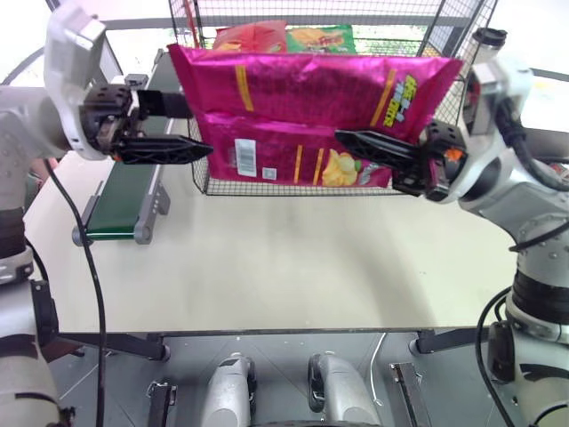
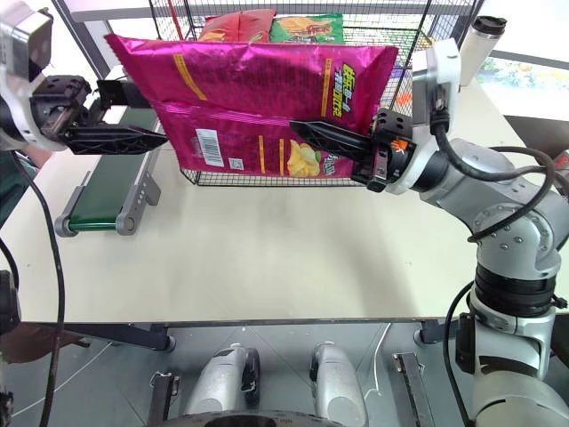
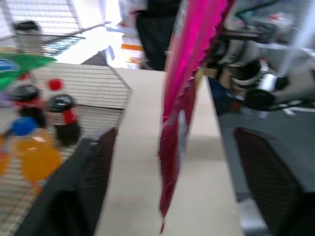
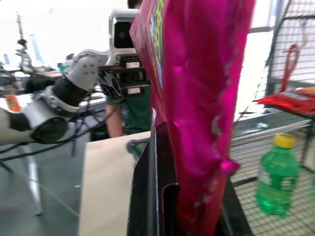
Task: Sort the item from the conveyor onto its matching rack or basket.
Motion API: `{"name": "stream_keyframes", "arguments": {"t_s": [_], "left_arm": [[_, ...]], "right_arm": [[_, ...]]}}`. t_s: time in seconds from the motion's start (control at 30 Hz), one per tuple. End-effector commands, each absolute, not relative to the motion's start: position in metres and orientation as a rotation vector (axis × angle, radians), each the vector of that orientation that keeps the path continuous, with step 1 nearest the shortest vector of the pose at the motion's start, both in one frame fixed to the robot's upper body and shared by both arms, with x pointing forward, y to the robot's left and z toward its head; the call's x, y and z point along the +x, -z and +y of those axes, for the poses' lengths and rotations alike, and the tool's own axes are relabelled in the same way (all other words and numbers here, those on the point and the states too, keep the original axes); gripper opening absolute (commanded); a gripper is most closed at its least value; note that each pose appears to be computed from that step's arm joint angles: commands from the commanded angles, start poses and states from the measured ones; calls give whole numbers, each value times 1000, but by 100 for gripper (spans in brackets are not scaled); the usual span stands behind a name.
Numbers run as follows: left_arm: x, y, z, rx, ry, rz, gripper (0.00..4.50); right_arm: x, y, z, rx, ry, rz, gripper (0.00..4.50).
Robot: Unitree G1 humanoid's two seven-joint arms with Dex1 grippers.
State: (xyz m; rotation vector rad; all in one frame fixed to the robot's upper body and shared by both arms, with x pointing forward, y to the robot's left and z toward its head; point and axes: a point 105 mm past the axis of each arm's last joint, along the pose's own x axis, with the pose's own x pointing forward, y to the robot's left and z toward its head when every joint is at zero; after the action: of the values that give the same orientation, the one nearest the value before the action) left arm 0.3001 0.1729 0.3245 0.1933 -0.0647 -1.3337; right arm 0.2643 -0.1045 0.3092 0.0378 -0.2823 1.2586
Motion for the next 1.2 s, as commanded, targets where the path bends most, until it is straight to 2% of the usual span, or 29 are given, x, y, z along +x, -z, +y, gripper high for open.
{"name": "stream_keyframes", "arguments": {"t_s": [0.03,0.13,0.27,0.37,0.57,0.77,0.87,1.03,1.2], "left_arm": [[313,-325,200,223,1149,-116,445],[313,-321,201,182,1101,-151,445],[314,-316,183,131,1060,-205,445],[315,-309,162,146,1026,-238,445],[310,-308,132,60,995,-323,445],[303,-300,130,23,954,-328,445],[300,-297,133,7,922,-330,445],[299,-291,133,-14,894,-326,445],[299,-287,131,-26,881,-324,445]], "right_arm": [[261,-331,-142,-76,-1034,-383,0],[258,-349,-187,-150,-800,-434,0],[259,-371,-223,-246,-536,-520,0],[278,-384,-244,-384,-291,-586,0],[341,-370,-242,-848,-8,-609,0],[388,-358,-230,-1171,90,-643,0],[414,-346,-220,-1296,83,-604,0],[447,-344,-211,-1210,95,-513,0],[465,-346,-210,-1148,135,-417,0]]}}
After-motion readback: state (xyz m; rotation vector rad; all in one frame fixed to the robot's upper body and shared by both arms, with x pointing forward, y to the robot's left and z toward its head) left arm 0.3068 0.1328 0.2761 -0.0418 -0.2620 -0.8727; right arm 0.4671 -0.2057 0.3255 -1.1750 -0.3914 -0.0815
